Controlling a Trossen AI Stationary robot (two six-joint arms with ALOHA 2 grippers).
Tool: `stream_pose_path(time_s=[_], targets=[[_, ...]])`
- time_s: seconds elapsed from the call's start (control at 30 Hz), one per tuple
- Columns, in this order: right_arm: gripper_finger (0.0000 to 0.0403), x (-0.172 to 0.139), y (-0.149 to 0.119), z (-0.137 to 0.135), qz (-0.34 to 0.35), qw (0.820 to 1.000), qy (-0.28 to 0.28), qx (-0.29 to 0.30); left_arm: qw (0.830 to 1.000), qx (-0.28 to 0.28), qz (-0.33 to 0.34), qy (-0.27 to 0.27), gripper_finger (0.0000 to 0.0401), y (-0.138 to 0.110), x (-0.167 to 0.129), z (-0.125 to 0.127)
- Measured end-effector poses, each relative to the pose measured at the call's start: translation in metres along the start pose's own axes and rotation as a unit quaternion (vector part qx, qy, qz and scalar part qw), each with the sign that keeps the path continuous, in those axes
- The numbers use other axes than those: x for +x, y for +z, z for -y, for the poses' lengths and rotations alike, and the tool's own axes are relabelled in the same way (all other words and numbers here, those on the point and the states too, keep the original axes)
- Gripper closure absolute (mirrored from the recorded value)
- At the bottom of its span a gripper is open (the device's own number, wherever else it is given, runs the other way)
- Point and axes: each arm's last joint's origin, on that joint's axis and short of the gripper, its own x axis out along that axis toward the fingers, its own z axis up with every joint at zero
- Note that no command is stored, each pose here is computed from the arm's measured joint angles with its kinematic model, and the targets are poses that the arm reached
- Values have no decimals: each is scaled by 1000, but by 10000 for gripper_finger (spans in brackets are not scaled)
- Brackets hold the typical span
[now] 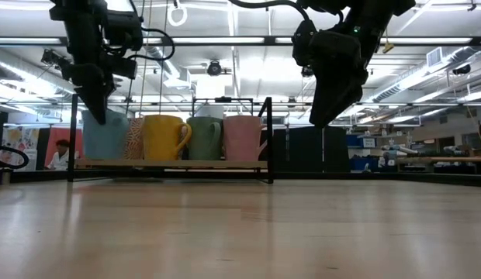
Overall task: Place coffee mugs
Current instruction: Put the blue mug on the shelf
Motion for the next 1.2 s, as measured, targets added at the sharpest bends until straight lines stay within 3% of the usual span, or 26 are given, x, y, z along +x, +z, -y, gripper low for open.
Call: stream_pose_path(time_s=[0.27, 0.47, 1.2], targets=[[210, 0, 0, 0, 0, 1000, 0, 0, 1000, 3, 3, 2, 369, 0, 1, 0], [210, 0, 0, 0, 0, 1000, 0, 0, 999, 45, 19, 13, 362, 4, 2, -1], [210, 0, 0, 0, 0, 1000, 0, 0, 998, 16, 51, 39, 360, 11, 2, -4]])
